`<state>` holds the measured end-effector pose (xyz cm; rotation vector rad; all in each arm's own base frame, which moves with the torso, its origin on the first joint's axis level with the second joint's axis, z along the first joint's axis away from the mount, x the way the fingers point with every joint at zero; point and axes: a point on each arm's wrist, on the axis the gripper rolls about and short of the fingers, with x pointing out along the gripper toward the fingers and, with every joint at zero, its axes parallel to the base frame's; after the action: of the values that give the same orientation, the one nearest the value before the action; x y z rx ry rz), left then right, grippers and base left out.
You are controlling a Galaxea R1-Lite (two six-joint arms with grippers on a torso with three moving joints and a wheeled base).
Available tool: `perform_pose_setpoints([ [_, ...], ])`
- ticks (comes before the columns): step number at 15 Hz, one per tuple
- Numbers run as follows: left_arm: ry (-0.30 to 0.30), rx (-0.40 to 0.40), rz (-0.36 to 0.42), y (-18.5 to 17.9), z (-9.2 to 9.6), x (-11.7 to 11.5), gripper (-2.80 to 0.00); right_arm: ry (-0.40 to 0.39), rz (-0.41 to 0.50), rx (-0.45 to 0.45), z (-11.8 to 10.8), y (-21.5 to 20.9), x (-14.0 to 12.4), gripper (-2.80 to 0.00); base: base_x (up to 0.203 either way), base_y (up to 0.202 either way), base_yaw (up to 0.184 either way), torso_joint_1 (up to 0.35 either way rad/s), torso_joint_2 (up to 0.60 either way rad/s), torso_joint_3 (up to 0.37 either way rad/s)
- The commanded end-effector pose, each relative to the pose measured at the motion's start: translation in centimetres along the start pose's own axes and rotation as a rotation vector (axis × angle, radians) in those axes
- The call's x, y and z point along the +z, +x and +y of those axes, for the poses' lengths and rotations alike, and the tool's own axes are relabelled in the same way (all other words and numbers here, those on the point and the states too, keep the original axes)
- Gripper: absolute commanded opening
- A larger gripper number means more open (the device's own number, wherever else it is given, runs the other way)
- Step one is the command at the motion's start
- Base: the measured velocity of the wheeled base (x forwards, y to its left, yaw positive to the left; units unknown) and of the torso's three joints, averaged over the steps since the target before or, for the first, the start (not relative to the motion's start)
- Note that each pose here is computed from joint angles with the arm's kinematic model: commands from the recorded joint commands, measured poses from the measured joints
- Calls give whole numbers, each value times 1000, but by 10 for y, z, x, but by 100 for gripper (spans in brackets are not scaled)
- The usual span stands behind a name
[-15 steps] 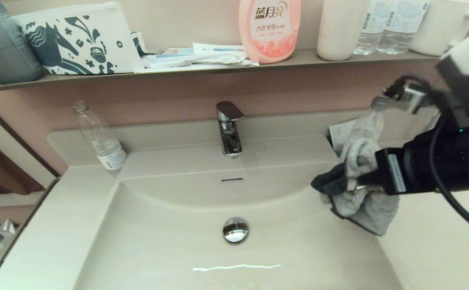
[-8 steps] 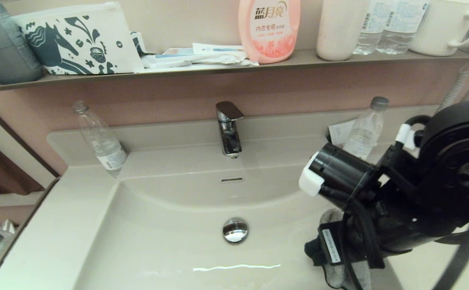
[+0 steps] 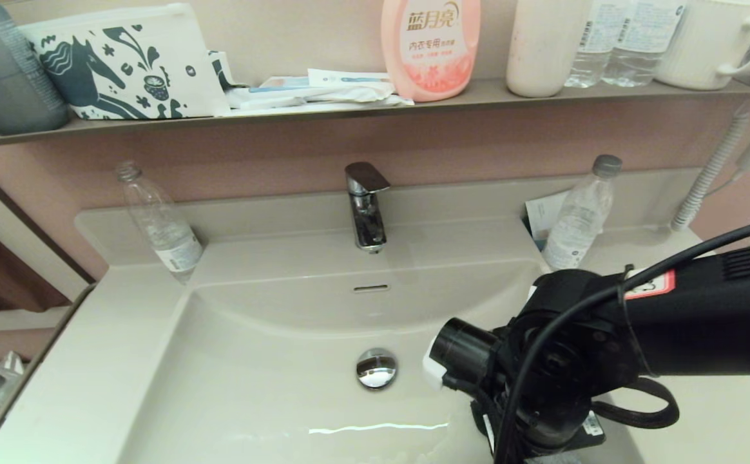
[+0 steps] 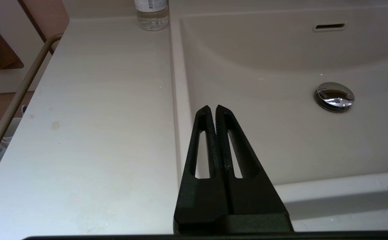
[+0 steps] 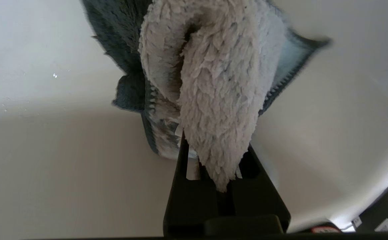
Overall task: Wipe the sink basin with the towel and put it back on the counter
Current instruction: Wipe the sink
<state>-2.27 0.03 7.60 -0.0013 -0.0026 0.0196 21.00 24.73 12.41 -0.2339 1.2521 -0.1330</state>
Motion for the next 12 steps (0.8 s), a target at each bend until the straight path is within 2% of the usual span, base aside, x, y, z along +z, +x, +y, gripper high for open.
perform_pose_setpoints([
  [1,-2,0,1,0,0,0,-280,-31,56,-29,15,22,-5,-280,0,0,0,0,0,0],
  [7,0,2,1,0,0,0,-280,-71,159,223,59,27,-2,-280,0,0,0,0,0,0],
  [12,0,2,1,0,0,0,-280,-116,151,358,101,20,5,-280,0,0,0,0,0,0],
])
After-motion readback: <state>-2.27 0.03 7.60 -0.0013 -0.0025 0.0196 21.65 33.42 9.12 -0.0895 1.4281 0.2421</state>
